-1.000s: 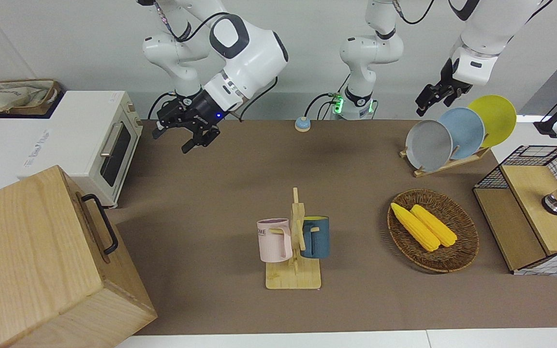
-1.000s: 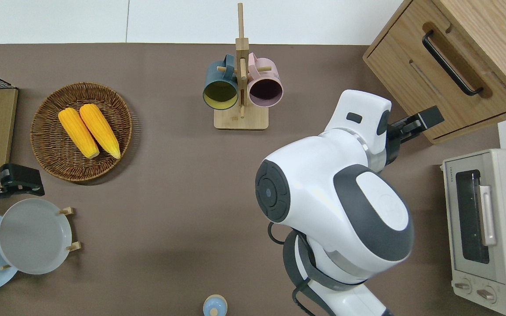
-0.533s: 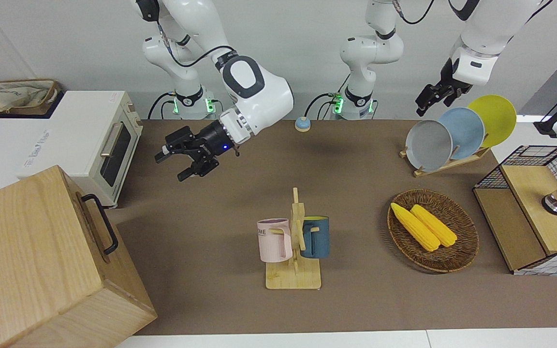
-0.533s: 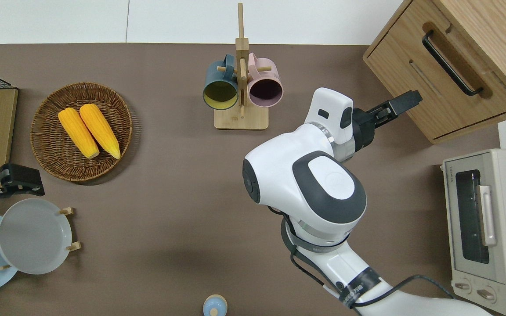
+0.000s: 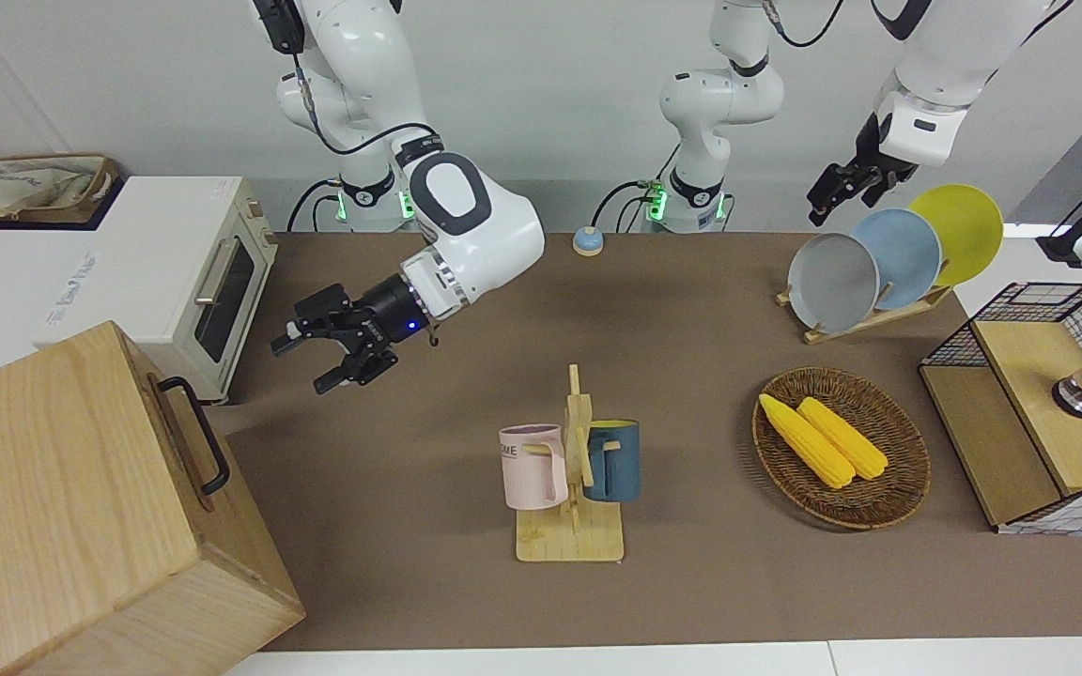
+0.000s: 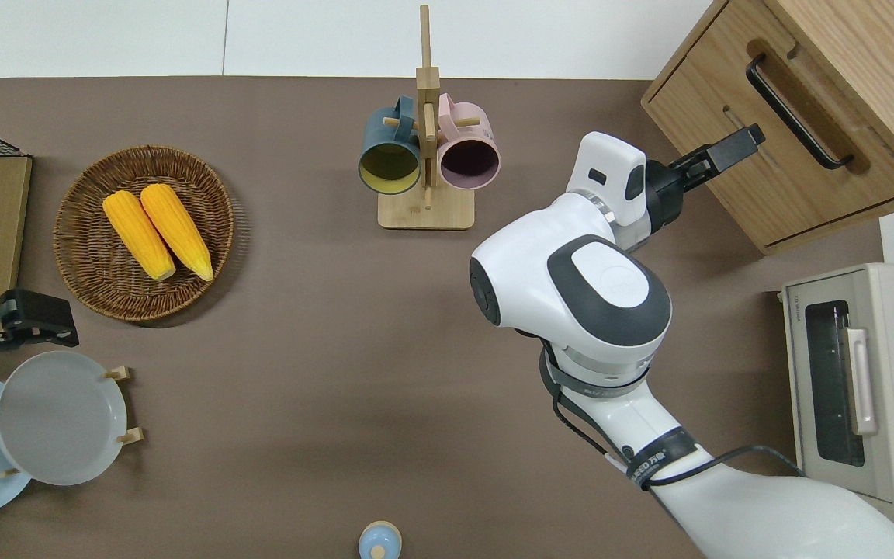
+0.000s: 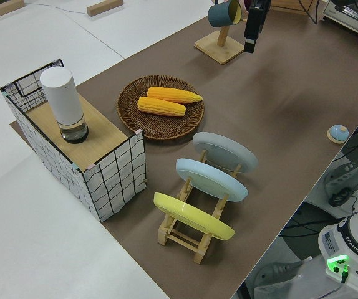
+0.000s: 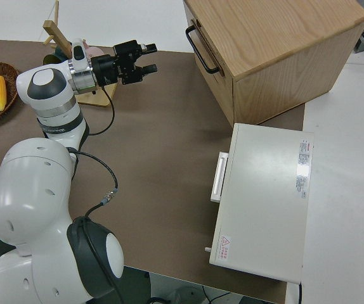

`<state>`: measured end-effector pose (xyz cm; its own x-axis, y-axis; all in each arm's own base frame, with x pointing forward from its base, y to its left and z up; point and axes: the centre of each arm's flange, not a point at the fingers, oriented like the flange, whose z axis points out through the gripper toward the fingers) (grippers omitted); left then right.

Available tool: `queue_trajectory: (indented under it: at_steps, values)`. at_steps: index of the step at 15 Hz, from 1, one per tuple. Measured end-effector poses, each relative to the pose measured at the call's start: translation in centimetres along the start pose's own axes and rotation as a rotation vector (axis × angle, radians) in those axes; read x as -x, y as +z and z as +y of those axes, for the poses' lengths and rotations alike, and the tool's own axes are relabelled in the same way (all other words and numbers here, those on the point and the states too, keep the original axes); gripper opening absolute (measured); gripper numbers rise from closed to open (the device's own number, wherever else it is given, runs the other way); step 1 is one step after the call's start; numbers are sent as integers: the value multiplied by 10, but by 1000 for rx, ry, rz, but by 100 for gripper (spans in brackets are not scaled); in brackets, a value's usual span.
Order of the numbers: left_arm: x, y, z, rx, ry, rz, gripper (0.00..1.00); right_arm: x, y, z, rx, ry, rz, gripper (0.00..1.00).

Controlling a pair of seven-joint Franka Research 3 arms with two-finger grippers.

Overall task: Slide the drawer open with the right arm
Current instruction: 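Swing the right gripper toward the black handle of the wooden drawer, then hook the right gripper onto the black drawer handle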

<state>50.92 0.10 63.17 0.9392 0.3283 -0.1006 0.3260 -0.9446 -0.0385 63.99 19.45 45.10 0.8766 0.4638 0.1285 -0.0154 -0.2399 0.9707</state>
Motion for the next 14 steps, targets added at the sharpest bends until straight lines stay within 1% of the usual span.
queue_trajectory:
  at_steps: [6, 10, 14]
  values:
    - [0, 0, 0, 0, 0, 0, 100, -3, 39, -5, 42, -26, 45, 96]
    - [0, 0, 0, 0, 0, 0, 100, -3, 61, -11, 55, -48, 68, 95]
    - [0, 0, 0, 0, 0, 0, 100, 0, 92, -15, 79, -77, 97, 94]
